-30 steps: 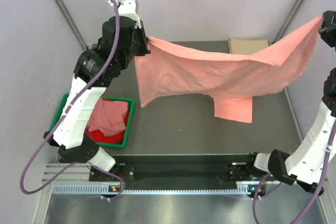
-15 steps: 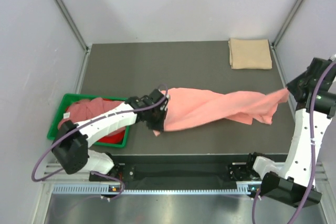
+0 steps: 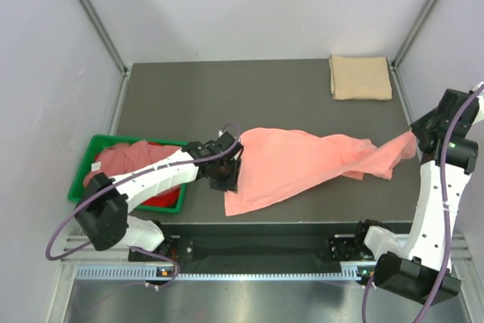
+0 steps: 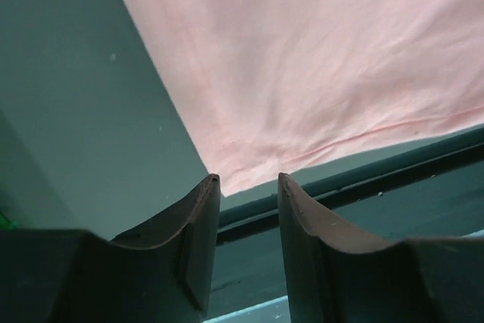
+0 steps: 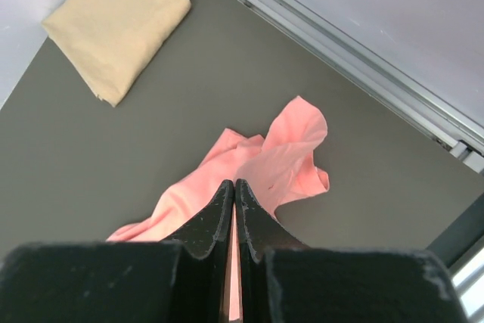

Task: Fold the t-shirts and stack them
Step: Flatten the tshirt out

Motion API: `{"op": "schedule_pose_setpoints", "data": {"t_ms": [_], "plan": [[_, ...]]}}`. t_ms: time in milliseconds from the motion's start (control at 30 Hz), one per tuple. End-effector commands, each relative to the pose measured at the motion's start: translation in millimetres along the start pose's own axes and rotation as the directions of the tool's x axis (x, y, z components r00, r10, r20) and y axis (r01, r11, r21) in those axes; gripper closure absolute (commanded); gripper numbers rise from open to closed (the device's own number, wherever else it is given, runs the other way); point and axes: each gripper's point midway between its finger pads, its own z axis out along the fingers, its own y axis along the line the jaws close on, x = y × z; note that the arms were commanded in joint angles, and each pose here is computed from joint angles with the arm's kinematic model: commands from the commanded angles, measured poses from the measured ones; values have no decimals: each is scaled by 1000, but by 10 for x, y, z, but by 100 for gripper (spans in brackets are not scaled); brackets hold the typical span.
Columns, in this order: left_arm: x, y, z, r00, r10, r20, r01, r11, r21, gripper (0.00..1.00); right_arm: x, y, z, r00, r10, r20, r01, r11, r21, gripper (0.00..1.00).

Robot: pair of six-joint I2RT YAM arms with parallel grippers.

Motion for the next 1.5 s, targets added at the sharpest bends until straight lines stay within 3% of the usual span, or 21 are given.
{"op": "schedule_pose_setpoints", "data": {"t_ms": [0,400,733,1033,1167,1200,1300,1333,1367,1433,1467], "plan": [[311,30,46,994,-97,-55,99,994,39,59,-111,88,-10,998,27,52,-24,998,-57,100],[611,8,214,984,-163,-67,168,983,76,56,39,134,46,999,29,15,-27,995,-99,100],[719,150,454,976,-194,-99,194,981,-13,60,101,140,57,1000,25,7,-23,993,-115,100],[749,182,524,976,-177,-125,173,984,-39,72,124,119,85,1000,24,5,-24,994,-107,100],[715,145,525,977,-165,-136,161,986,-40,100,128,107,94,1000,18,5,-17,995,-102,100],[712,161,502,977,-160,-138,154,987,-54,100,124,105,91,1000,18,6,-17,995,-100,100],[491,127,312,988,-126,-95,118,990,-83,100,106,182,75,1000,21,-3,-21,991,-134,100],[318,212,252,996,-87,-30,82,986,-142,100,84,242,71,1000,31,-4,-31,987,-159,100],[-29,67,67,996,-65,56,72,989,-130,100,33,329,50,999,34,-3,-34,981,-193,100],[-388,214,-183,990,2,142,36,964,-262,100,71,569,97,997,7,-75,-27,964,-265,100],[-788,42,-456,971,9,240,49,971,-235,100,31,663,99,997,-7,-83,-17,960,-281,100]]}}
